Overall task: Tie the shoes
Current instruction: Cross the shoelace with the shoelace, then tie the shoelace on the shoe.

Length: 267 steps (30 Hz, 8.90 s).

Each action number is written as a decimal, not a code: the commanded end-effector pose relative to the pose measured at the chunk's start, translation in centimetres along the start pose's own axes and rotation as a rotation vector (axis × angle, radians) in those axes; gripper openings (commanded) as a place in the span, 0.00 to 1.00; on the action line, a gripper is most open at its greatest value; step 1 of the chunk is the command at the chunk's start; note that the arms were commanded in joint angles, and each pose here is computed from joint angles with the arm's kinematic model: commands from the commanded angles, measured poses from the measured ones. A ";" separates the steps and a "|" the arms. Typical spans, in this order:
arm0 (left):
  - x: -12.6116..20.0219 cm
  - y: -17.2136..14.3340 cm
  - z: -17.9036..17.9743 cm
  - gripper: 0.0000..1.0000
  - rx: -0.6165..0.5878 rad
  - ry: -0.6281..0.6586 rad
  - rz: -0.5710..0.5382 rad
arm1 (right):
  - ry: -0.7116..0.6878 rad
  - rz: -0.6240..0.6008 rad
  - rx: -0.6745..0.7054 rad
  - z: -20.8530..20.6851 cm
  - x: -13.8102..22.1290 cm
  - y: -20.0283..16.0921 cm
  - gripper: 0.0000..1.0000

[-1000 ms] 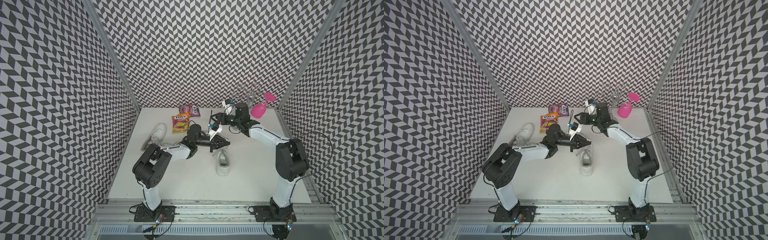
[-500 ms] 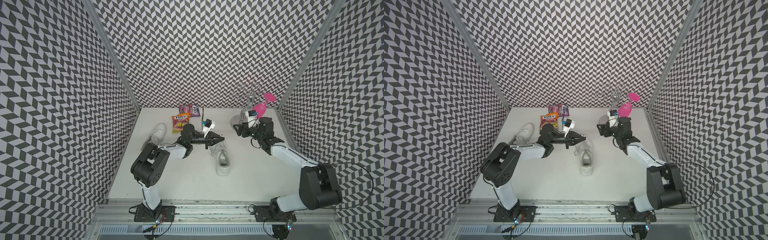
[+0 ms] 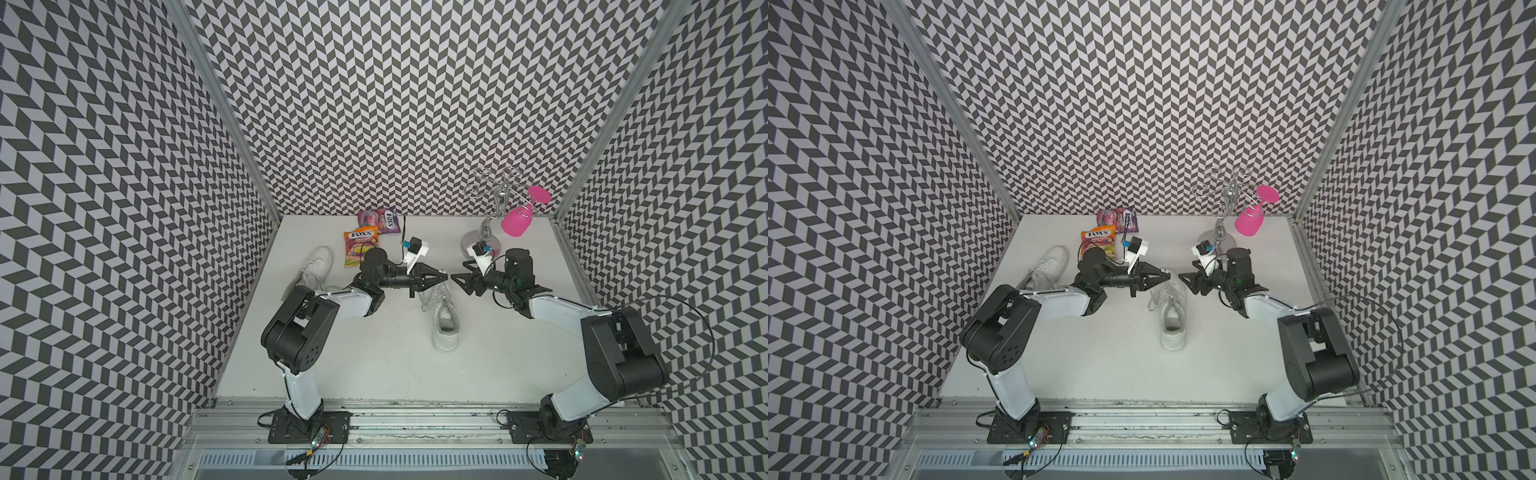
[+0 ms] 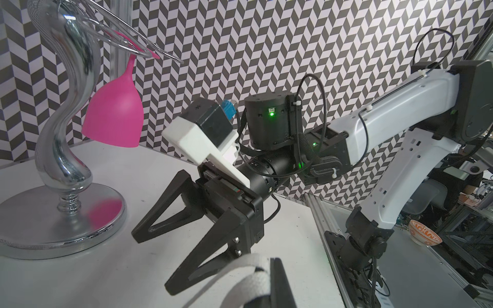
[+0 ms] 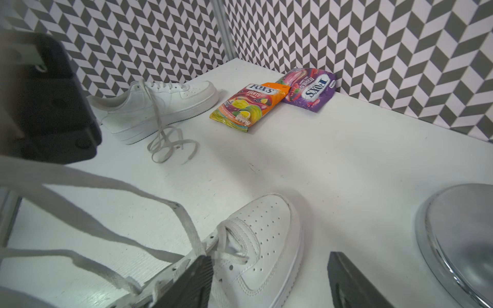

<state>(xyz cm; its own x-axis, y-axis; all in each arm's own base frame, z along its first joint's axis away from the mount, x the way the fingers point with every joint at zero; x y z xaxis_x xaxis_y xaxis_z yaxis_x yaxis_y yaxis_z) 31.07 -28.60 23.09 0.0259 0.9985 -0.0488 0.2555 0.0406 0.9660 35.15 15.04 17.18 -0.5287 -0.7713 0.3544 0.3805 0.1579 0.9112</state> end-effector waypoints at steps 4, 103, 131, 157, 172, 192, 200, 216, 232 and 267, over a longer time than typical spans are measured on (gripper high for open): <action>0.2 1.1 -0.4 0.00 -0.028 0.002 -0.021 | 0.119 0.000 0.074 1.4 -2.0 1.1 0.73; -2.1 -0.6 5.8 0.00 0.140 0.064 0.027 | -0.057 -0.189 0.060 5.6 -0.4 1.6 0.00; -0.7 -1.2 4.7 0.00 0.129 0.146 0.036 | -0.133 -0.049 -0.121 6.0 2.5 -0.7 0.75; 2.5 -4.2 2.8 0.00 0.181 0.245 0.039 | -0.204 -0.003 -1.628 2.3 2.8 -4.9 0.67; 2.1 -4.3 2.6 0.00 0.183 0.223 0.048 | -0.227 0.079 -1.691 1.7 0.1 -7.6 0.67; 0.9 -4.1 1.5 0.00 0.164 0.179 0.064 | -0.196 -0.020 -1.669 1.2 -0.1 -5.8 0.00; -1.0 -5.0 0.5 0.05 0.134 0.132 0.151 | -0.306 -0.123 -1.576 0.2 3.4 -4.7 0.00; -3.1 -4.5 -0.8 0.45 0.040 0.287 0.375 | -0.695 -0.268 -1.381 -1.6 10.3 -5.9 0.00; -1.9 -1.0 -3.3 0.59 -0.046 0.320 0.473 | -1.133 -0.412 -1.213 -3.3 15.6 -5.6 0.00; 2.6 -8.3 8.1 0.37 0.481 0.980 0.547 | -1.028 -0.375 -1.201 -2.9 14.8 -5.6 0.00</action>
<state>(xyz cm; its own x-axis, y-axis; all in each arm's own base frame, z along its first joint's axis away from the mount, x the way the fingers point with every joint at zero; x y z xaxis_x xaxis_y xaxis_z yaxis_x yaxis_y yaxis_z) 36.97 -26.92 12.33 -0.4303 0.4952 0.7547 0.7816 -0.2139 0.5860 27.09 1.06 15.79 -0.7535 0.1405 0.6423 0.2272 -0.8611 0.4549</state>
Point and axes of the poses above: each gripper's point midway between its finger pads, its own x axis back along the fingers, its own z axis along the line the jaws close on, y = z × x, the point moved 7 cm from there along x, back along the fingers, and after that the axes turned 4 degrees about -x, right-handed, at the moved point
